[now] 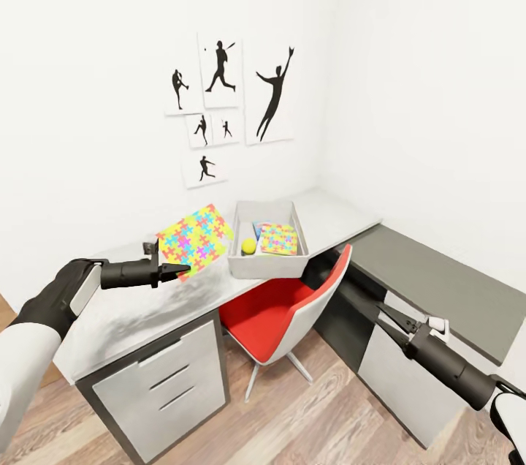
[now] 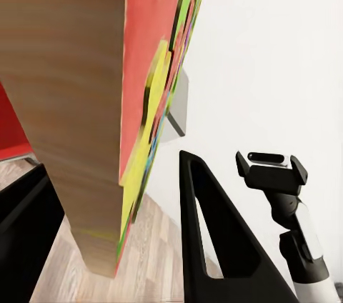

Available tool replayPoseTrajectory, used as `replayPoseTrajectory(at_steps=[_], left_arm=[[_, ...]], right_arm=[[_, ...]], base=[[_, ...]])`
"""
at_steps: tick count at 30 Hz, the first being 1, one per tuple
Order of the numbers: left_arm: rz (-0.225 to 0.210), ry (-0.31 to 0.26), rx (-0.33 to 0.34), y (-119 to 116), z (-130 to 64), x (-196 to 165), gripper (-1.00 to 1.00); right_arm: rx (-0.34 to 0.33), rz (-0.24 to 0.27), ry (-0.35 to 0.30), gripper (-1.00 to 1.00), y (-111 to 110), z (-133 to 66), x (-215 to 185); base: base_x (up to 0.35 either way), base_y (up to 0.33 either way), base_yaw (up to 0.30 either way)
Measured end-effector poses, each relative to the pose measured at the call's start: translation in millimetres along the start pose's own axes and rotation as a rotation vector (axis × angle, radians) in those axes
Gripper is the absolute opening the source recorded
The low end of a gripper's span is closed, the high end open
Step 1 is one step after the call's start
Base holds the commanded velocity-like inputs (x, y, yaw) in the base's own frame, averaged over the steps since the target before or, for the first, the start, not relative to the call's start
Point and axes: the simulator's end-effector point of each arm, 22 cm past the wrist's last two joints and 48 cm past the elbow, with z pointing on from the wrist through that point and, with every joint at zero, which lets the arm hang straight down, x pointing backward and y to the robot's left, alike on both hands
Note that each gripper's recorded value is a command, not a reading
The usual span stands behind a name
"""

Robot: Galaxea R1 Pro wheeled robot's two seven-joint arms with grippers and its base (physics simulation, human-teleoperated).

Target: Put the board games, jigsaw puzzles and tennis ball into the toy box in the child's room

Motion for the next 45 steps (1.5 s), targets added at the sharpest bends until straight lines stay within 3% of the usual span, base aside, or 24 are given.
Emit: replayPoseTrajectory(at_steps=[17,31,36,45], left_arm=[[0.000,0.000,-0.002,-18,-6.2,-6,-1.00],[0.001,-0.005,-0.015,-30,-17.5,-12,-1.00],[0.001,-0.008,-0.020,-34,-22.3,-15,-1.00],[0.002,-0.013,-0.030,-40,-32.0,-18,-1.00]], right_arm=[[0.001,-0.001,-0.006,1.00,19,-3.3,-10],[0.002,0.000,-0.004,1.00,34,-4.7,-13],[-0.001,-0.023,-0.041,1.00,40,-5.3,-22],[-0.002,-0.028,-0.048,1.00,48,-6.6,-25]], base=[[0.000,0.000,-0.085],[0.000,0.000,-0.259],[0.000,0.000,-0.251],[0.000,0.000,-0.150]])
